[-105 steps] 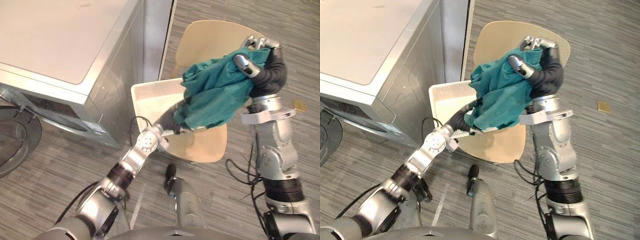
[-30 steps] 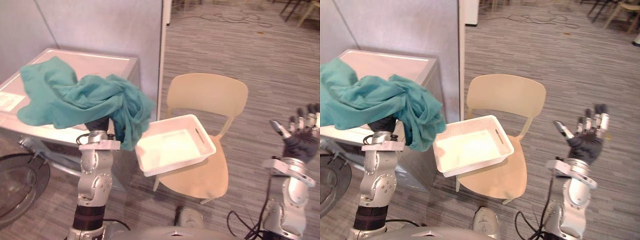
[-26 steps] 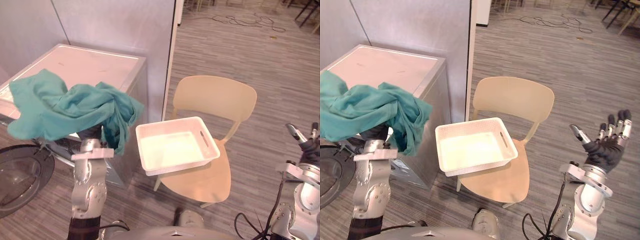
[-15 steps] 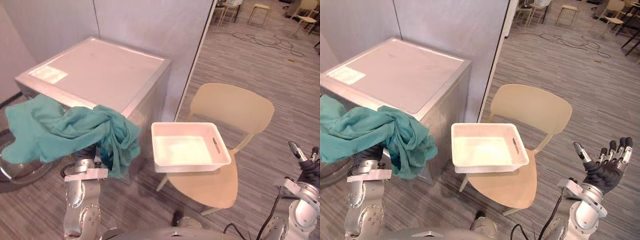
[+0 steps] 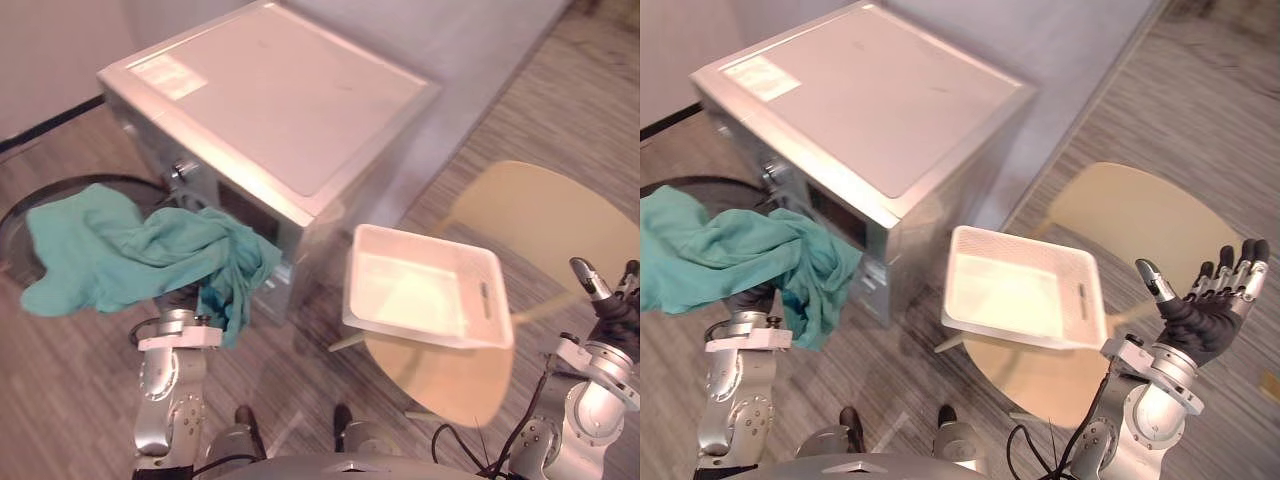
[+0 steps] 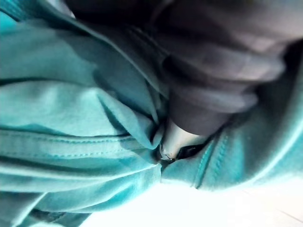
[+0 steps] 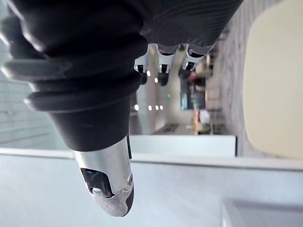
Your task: Pick up the laundry basket with both hands and put the clothes into the washing machine.
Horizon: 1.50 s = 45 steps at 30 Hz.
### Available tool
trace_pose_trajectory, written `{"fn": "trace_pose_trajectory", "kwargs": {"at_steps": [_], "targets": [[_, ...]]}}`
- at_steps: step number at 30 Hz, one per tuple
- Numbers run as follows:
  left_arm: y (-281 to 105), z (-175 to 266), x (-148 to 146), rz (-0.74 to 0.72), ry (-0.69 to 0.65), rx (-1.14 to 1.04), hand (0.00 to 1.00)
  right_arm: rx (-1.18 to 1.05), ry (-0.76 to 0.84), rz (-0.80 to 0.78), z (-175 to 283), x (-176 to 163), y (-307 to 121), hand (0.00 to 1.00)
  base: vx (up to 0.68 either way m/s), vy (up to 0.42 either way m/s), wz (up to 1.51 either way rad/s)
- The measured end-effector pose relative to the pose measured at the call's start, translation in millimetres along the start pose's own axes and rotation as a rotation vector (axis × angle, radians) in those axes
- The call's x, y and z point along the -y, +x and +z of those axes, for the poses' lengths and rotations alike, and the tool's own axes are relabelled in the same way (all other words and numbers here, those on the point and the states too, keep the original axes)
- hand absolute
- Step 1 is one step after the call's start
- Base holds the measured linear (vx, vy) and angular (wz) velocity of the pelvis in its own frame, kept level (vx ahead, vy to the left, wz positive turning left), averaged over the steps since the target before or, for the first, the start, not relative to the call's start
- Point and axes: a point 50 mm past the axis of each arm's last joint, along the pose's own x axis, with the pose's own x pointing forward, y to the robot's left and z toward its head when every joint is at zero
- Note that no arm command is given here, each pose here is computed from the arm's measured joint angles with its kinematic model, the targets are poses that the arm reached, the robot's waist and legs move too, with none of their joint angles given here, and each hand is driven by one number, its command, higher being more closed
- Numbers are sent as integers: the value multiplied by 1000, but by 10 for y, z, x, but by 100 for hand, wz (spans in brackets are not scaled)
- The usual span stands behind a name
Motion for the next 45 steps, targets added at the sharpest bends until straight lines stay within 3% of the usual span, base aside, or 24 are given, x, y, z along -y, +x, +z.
{"fn": "trace_pose_trajectory", "kwargs": {"at_steps": [8, 12, 21, 26, 32, 38, 45], "targets": [[-47, -137, 243, -95, -53, -59, 100, 164, 118, 129, 303, -352, 7, 0, 47, -62, 82], [-101, -411, 221, -45, -87, -173, 100, 111, 114, 180, 187, -430, 41, 0, 9, 42, 27], [-39, -502, 370, -105, -102, -206, 100, 98, 103, 161, 159, -449, 56, 0, 101, 339, 25], [-31, -511, 294, -98, -62, -219, 100, 64, 94, 124, 103, -426, 7, 0, 153, 337, -4], [-3, -679, 237, -96, -31, -287, 100, 31, -1, 69, 82, -182, -58, 0, 206, 60, 12], [-128, -863, 215, -61, -30, -375, 100, -116, -98, 167, -134, -384, -359, 0, 281, -43, -40], [-762, -940, -6, 126, -21, -500, 100, -560, -481, 29, -533, 247, -1206, 0, 222, 94, -145]]}}
